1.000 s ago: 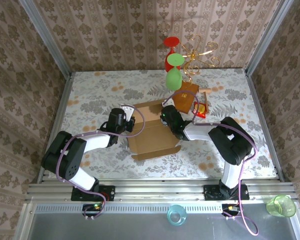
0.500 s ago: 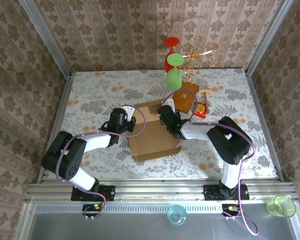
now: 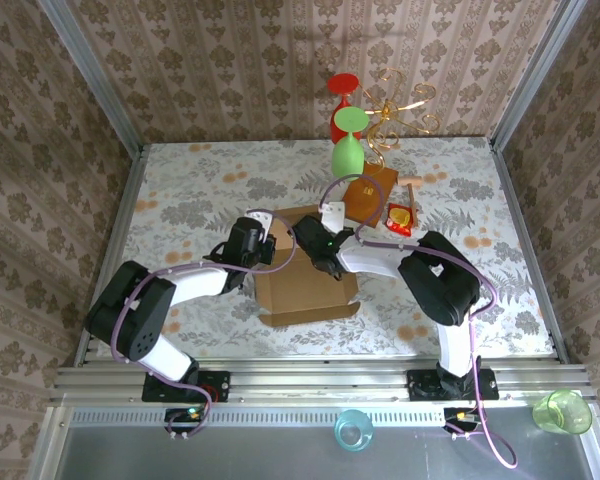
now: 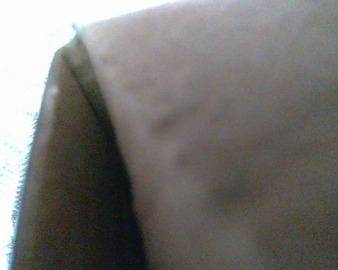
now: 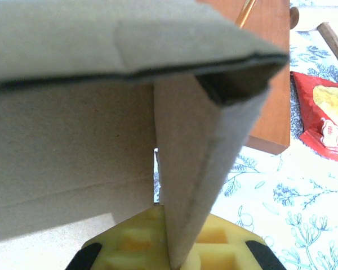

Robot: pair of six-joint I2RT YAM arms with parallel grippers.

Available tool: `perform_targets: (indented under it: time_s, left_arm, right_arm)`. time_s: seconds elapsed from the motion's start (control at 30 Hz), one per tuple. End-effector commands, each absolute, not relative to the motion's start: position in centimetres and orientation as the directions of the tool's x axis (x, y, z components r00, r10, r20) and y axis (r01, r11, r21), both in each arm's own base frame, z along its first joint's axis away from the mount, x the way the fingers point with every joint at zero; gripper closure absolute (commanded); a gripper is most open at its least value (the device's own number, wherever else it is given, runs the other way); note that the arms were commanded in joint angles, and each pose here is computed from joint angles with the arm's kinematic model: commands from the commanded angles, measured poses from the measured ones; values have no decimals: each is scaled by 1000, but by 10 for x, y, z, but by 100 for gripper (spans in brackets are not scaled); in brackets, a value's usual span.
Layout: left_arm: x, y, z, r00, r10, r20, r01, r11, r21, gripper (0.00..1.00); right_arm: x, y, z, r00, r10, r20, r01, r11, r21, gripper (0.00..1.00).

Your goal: Fold the paper box

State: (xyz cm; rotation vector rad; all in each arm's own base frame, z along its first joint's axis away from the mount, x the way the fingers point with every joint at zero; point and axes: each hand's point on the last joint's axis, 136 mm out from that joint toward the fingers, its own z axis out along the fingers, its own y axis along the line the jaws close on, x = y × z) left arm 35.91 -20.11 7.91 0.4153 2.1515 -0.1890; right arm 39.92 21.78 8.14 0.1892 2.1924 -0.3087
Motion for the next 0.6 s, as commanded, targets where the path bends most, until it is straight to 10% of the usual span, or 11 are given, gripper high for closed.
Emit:
perform_targets:
  time_s: [0.0, 0.3, 0.57]
  left_arm:
    - [365, -161, 66, -593, 206, -779, 186, 976, 116, 100]
    - [373, -165, 62, -594, 213, -775, 211, 972, 105, 79]
    - [380, -166, 62, -592, 235, -771, 213, 968, 132, 93]
  right_arm:
    - [395, 180, 92, -578, -31, -815, 354, 890, -286, 100]
    - [398, 190, 83, -606, -54, -794, 289, 915, -283, 100]
    - [400, 196, 81, -614, -61, -787, 259, 926, -274, 100]
